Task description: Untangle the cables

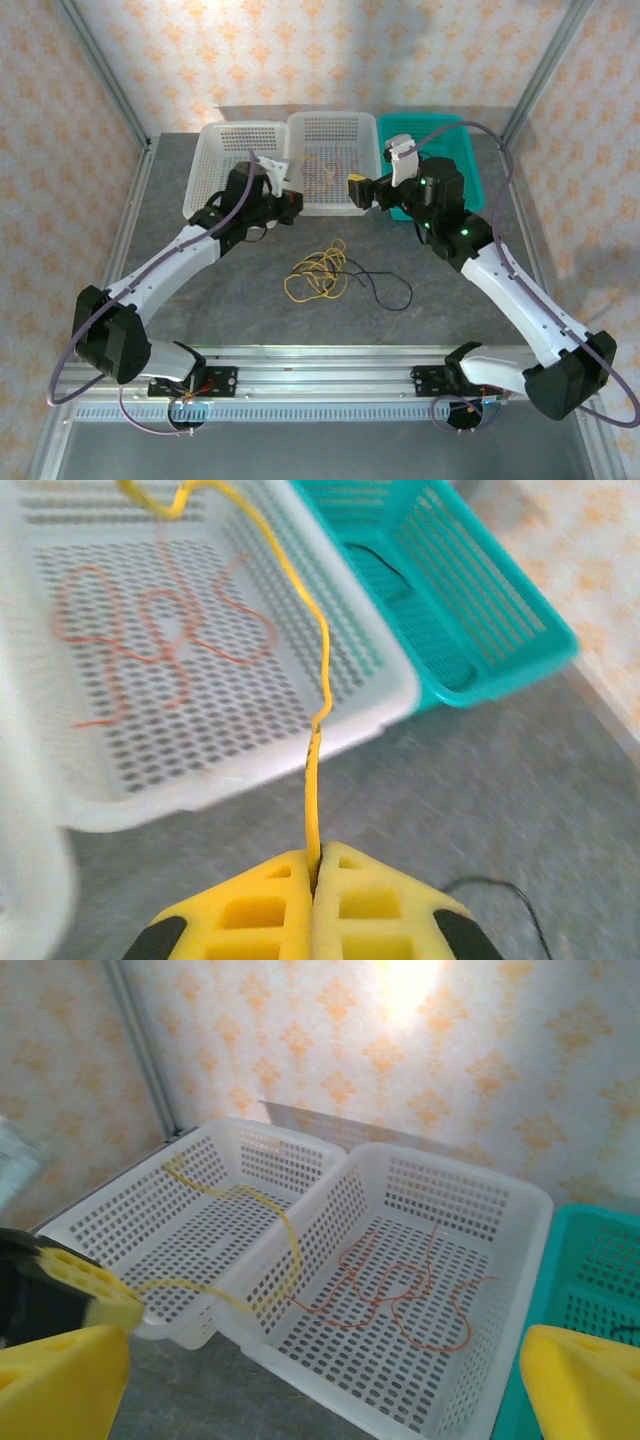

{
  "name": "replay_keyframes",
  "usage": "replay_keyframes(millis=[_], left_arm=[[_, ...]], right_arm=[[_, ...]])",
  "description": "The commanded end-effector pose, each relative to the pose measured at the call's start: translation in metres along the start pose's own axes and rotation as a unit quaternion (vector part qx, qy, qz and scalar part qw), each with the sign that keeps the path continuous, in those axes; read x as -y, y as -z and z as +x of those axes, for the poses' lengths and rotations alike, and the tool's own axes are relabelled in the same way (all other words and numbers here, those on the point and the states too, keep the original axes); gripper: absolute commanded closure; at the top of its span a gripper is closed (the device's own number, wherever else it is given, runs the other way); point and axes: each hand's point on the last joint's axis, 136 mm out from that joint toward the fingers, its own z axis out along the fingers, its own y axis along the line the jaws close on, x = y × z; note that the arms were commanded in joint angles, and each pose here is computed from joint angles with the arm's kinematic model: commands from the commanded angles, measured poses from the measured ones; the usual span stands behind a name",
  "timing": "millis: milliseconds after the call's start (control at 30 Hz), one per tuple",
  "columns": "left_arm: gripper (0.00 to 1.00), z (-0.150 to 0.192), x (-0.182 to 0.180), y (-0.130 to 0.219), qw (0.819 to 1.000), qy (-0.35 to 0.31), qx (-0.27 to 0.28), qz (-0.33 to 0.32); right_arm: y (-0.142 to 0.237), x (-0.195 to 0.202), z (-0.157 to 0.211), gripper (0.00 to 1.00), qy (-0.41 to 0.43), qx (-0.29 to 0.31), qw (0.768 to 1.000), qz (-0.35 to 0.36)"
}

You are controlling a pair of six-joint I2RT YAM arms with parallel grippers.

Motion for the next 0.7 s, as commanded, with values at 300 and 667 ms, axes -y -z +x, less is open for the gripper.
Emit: replay_keyframes(millis=[300,667], left_arm=[[1.0,-0.044,-0.108,0.007,0.984,0.145,0.076,-0.069],[1.0,-0.054,-0.182,-0.046,0.972,0.217,0.046,-0.077]], right_arm=[[-0.059,-0.042,0.015,0.0,-0.083,0.013,0.996,-0.018],[-0.107,-0.107,0.006,0.0,-0.129,0.008,0.986,-0.107]])
